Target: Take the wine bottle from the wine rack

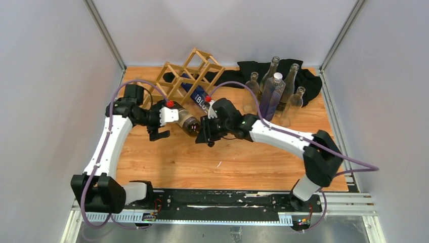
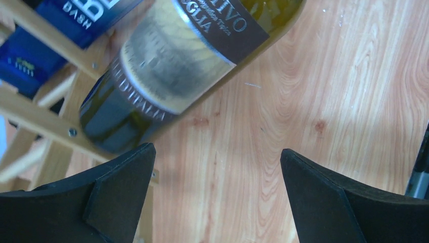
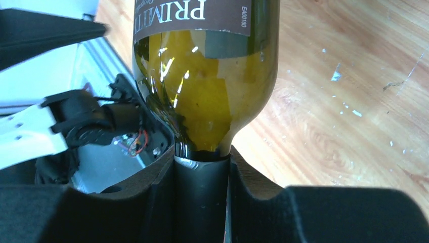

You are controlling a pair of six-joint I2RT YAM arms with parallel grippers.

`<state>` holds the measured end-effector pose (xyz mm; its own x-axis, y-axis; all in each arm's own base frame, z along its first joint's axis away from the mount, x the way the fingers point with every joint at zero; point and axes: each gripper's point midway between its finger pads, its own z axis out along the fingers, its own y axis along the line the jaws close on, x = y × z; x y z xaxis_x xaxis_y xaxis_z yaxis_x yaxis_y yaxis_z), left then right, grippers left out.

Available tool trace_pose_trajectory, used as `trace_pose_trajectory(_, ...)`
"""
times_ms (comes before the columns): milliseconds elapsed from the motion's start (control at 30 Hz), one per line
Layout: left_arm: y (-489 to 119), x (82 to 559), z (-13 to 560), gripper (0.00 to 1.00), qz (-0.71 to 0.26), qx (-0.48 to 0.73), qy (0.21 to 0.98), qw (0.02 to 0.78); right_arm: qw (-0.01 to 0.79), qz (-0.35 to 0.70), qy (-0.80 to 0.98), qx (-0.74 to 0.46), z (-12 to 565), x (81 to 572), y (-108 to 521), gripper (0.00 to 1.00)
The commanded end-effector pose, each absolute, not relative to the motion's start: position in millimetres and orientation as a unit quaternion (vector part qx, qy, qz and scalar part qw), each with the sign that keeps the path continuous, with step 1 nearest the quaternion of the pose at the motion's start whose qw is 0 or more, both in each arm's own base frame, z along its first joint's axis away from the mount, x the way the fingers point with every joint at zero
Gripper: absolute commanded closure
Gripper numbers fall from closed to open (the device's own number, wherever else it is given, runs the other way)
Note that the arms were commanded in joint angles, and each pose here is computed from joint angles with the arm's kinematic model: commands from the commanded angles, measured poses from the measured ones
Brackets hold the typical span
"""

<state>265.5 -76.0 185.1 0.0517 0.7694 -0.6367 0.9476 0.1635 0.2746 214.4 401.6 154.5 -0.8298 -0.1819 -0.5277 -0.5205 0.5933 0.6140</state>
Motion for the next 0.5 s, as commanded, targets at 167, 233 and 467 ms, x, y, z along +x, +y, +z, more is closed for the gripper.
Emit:
trace_pose_trajectory(167,-106.6,261.1,195.9,0.0,-0.073,0.744,0.573,0.335,0.26,0.471,0.796,-0.277,248.5,171.7,375.1,1.0)
trace_pose_trajectory(233,-111.5,261.7,201.6,0.0,-0.067,0.752,0.561,0.34,0.254,0.467,0.797,-0.285,252.3,164.5,367.5,1.0)
trace_pose_trajectory(467,-114.4,262.7,225.0,0.0,-0.021,0.768,0.523,0.369,0.235,0.451,0.81,-0.293,255.3,149.5,348.5,1.0)
